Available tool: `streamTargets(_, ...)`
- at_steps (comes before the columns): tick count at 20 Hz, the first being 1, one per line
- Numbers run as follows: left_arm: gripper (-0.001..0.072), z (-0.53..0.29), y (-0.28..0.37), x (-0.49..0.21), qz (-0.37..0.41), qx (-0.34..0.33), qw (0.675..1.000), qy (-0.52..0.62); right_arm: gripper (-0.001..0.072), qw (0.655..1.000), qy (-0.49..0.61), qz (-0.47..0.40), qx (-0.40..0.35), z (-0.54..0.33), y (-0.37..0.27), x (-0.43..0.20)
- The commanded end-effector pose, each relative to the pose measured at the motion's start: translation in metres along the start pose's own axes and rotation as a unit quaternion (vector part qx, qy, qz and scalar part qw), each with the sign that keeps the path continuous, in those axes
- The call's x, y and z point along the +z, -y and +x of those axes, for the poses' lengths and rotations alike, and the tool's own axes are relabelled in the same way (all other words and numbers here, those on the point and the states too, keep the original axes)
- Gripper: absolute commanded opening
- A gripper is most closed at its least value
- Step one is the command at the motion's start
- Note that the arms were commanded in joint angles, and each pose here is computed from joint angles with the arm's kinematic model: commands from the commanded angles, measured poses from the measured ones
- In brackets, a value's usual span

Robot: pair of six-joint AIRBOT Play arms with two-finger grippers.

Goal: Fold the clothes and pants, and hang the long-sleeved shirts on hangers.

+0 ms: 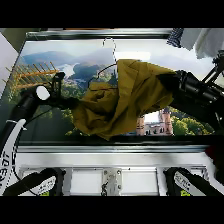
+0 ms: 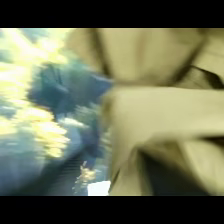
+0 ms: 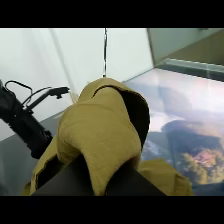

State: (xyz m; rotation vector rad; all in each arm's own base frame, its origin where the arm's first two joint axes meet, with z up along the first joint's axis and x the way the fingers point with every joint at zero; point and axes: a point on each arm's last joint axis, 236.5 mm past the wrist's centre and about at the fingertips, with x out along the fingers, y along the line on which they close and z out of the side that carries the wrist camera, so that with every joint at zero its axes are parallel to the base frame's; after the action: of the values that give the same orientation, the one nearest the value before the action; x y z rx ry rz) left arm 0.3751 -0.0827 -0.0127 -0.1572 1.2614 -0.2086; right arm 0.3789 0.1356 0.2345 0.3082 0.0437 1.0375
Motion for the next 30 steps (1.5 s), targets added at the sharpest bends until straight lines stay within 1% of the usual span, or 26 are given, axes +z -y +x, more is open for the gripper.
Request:
streamTargets(1,0.0609,0.0,-0.034,0.0,-0.096,0.014,0.995,-0.033,0.0006,0.999,0.002,-0.007,-0.04,0.006,0.01,0.005)
streamTargets(5,0.061,0.016,-0.008,-0.052,-0.185,-0.051,0.98,-0.056,0.0006,0.999,0.001,-0.007,-0.04,0.006,0.01,0.005)
streamTargets(7,0.061,0.025,0.015,-0.081,-0.234,-0.099,0.964,-0.074,0.0006,0.999,0.001,-0.006,-0.04,0.006,0.01,0.004)
streamTargets(10,0.061,0.04,0.034,-0.104,-0.298,-0.143,0.94,-0.083,0.0006,0.999,0.001,-0.006,-0.039,0.006,0.01,0.004)
streamTargets(13,0.0609,0.051,0.053,-0.124,-0.307,-0.162,0.932,-0.104,0.0006,0.999,0.001,-0.007,-0.035,0.006,0.008,0.004)
streamTargets(17,0.0608,0.064,0.079,-0.114,-0.284,-0.172,0.937,-0.107,0.0005,1.0,0.0,-0.006,-0.003,0.007,-0.007,0.004)
streamTargets(18,0.0482,0.067,0.082,-0.109,-0.278,-0.172,0.939,-0.109,0.0006,1.0,0.0,-0.006,0.006,0.007,-0.012,0.004)
streamTargets(19,0.0153,0.069,0.084,-0.102,-0.269,-0.172,0.941,-0.109,0.0005,1.0,0.0,-0.002,0.015,0.006,-0.016,0.004)
streamTargets(20,0.001,0.069,0.085,-0.095,-0.259,-0.176,0.943,-0.109,0.0005,1.0,0.002,0.006,0.027,0.006,-0.021,0.005)
streamTargets(24,0.001,0.044,0.063,-0.051,-0.264,-0.195,0.941,-0.083,0.0005,0.997,0.017,0.007,0.08,0.003,-0.047,0.013)
streamTargets(26,0.001,0.024,0.042,-0.031,-0.256,-0.188,0.946,-0.071,0.0005,0.996,-0.002,0.016,0.085,0.002,-0.052,0.006)
streamTargets(30,0.001,-0.019,0.008,0.003,-0.225,-0.165,0.959,-0.045,0.0005,0.995,-0.034,0.003,0.091,0.0,-0.061,-0.005)
